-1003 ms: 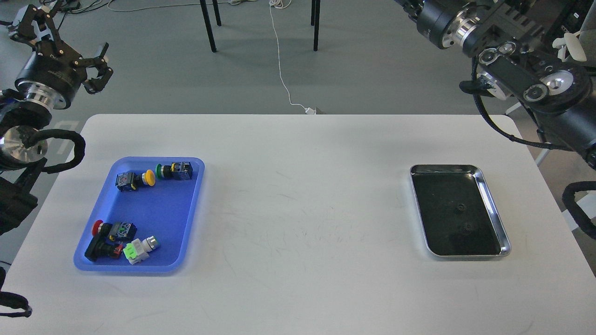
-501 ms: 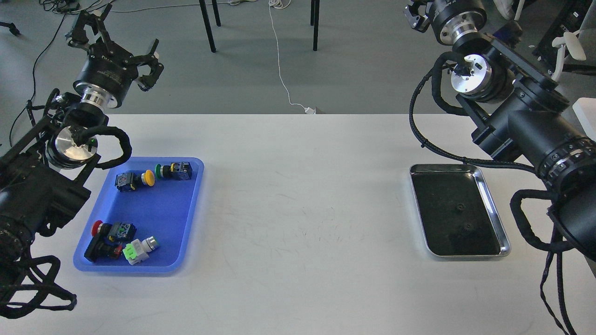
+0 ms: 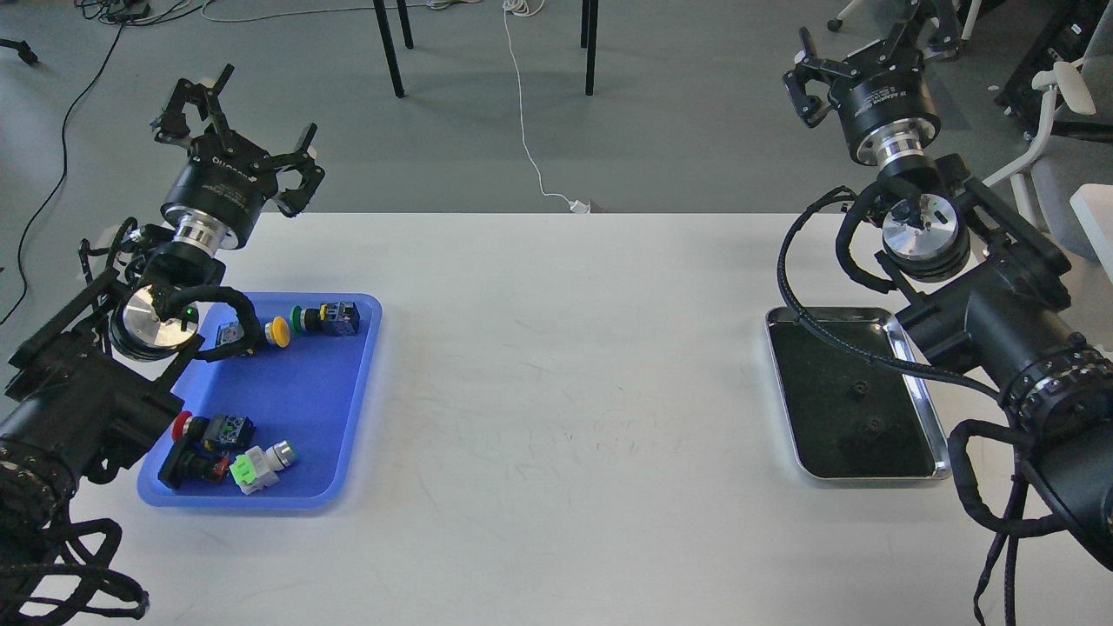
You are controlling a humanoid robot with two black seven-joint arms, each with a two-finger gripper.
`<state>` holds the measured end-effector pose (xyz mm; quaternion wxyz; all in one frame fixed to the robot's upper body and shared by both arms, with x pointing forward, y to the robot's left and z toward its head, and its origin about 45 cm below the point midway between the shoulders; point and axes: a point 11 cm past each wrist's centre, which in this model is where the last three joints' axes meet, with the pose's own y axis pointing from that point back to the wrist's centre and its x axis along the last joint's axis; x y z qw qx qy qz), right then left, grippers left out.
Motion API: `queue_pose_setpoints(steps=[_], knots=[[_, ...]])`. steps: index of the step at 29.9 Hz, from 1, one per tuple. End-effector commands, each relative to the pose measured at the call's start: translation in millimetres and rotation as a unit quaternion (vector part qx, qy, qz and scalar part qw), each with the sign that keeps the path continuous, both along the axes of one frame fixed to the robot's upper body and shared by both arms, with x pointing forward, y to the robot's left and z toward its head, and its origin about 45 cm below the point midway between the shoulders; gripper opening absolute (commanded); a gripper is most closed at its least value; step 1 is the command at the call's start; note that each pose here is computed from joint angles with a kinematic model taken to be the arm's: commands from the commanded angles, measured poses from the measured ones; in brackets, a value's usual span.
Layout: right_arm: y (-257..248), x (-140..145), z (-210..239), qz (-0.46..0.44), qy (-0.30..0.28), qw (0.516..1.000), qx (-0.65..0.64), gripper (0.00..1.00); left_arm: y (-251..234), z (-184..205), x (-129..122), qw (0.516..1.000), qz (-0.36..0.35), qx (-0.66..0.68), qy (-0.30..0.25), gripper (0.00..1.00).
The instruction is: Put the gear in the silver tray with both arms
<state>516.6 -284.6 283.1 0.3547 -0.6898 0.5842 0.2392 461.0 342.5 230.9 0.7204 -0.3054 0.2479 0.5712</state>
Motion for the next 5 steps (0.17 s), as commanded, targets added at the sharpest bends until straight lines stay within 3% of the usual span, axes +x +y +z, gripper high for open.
queue_pose_setpoints(steps=[1,5], knots=[[-2.6,-4.4,-12.8,0.001,0.012,1.000,-0.008,0.99,4.2,-14.8,-7.9,1.000,0.005,-0.001,0.016,0.98],[-13.1,-9.8,-9.9,0.010,-0.009,1.000,-0.007,0.99,4.3,-17.0,-9.5,1.000,0.004,-0.002,0.017,0.98]])
